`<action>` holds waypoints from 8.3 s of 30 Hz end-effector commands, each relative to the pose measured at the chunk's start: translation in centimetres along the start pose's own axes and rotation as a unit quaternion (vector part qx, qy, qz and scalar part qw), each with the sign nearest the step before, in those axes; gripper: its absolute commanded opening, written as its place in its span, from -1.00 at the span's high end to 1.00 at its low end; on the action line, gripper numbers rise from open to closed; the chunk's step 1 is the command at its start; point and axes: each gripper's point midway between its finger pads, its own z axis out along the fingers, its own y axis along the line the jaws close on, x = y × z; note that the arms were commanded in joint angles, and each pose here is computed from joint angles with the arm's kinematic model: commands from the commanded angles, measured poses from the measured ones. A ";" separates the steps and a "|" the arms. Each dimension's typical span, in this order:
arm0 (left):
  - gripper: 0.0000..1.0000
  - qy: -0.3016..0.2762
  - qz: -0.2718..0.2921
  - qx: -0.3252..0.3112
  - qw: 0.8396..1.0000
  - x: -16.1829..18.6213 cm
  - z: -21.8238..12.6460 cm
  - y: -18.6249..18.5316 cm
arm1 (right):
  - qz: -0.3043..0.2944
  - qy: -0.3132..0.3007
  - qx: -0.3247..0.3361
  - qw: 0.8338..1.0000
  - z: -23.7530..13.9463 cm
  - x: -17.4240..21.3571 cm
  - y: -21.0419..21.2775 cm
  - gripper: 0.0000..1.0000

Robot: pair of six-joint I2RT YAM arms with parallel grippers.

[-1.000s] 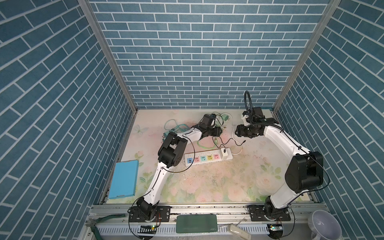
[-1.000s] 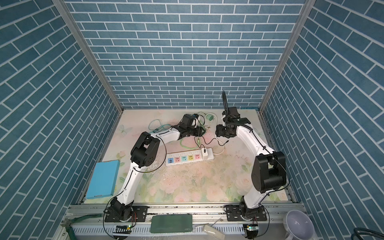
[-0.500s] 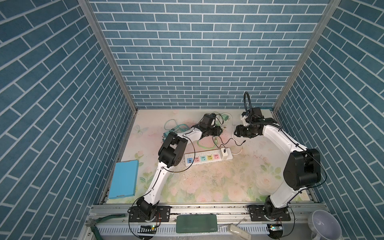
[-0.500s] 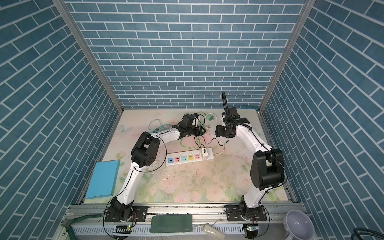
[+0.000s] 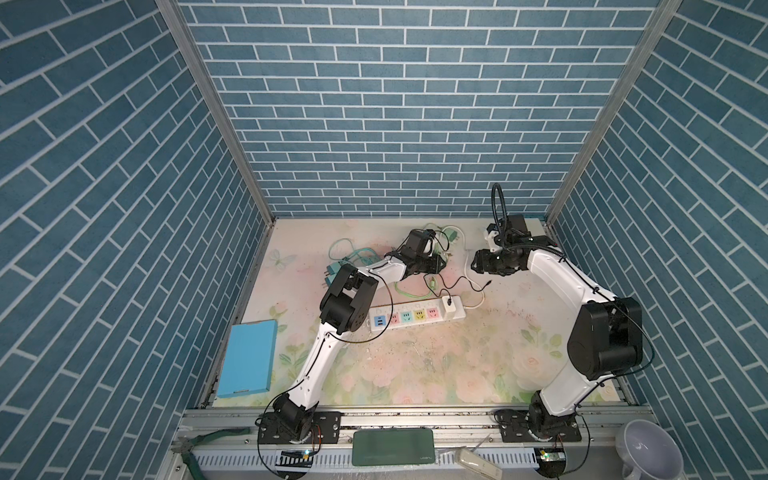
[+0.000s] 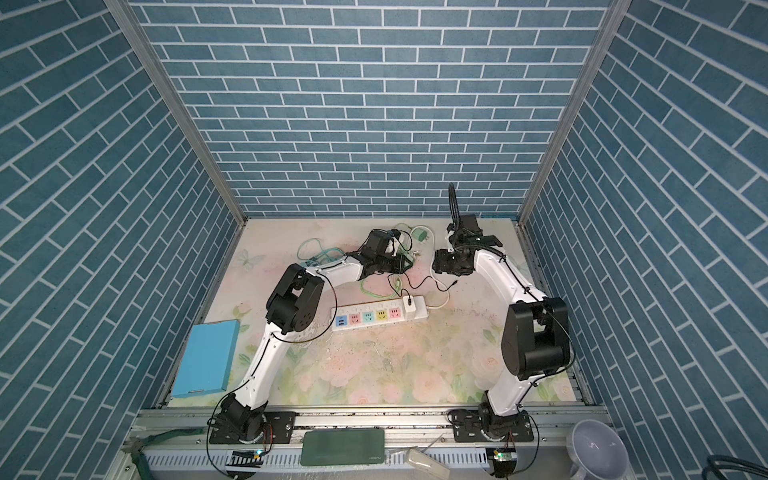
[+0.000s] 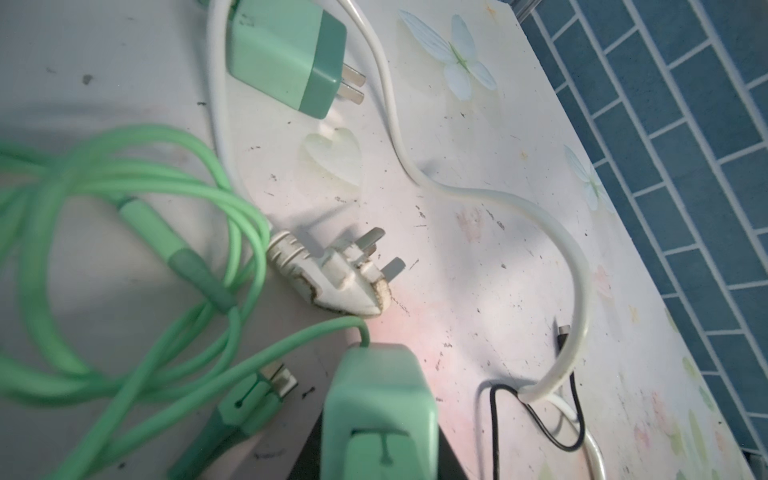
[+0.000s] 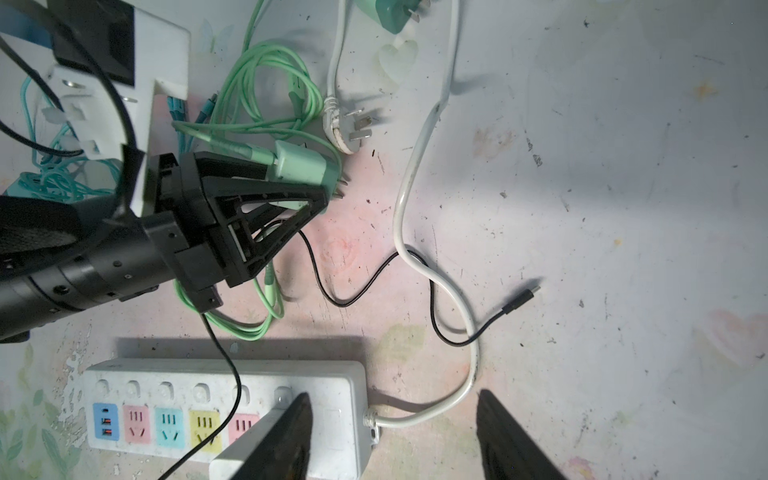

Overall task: Insert the plug
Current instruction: 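Close the left gripper on the mint-green charger block, then carry the mint-green charger with the left gripper over the power strip, then lower the mint-green charger onto the pink socket beside the white charger, then press the mint-green charger down into the pink socket with the left gripper, then open and lift the left gripper while the right swings toward the far wall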

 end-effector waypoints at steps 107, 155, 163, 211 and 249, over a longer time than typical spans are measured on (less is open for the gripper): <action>0.78 0.226 0.362 0.012 0.904 14.6 -12.5 -6.4 | 0.011 0.006 -0.002 1.000 -5.9 7.4 -0.2 -0.29; 0.87 0.284 0.379 -0.048 0.879 18.2 -12.6 -3.6 | 0.013 0.004 -0.005 1.000 -6.0 7.0 0.0 -0.29; 0.91 0.297 0.367 -0.055 0.880 19.9 -12.0 -2.4 | 0.013 0.005 -0.005 1.000 -6.0 7.0 0.0 -0.29; -0.18 0.277 0.356 -0.139 0.882 18.5 -12.7 0.1 | 0.020 0.009 -0.007 1.000 -5.8 7.3 0.0 -0.34; -0.40 0.098 0.301 -0.192 0.929 7.1 -23.8 -1.2 | -0.079 -0.088 0.060 0.991 13.3 -13.4 4.4 -0.18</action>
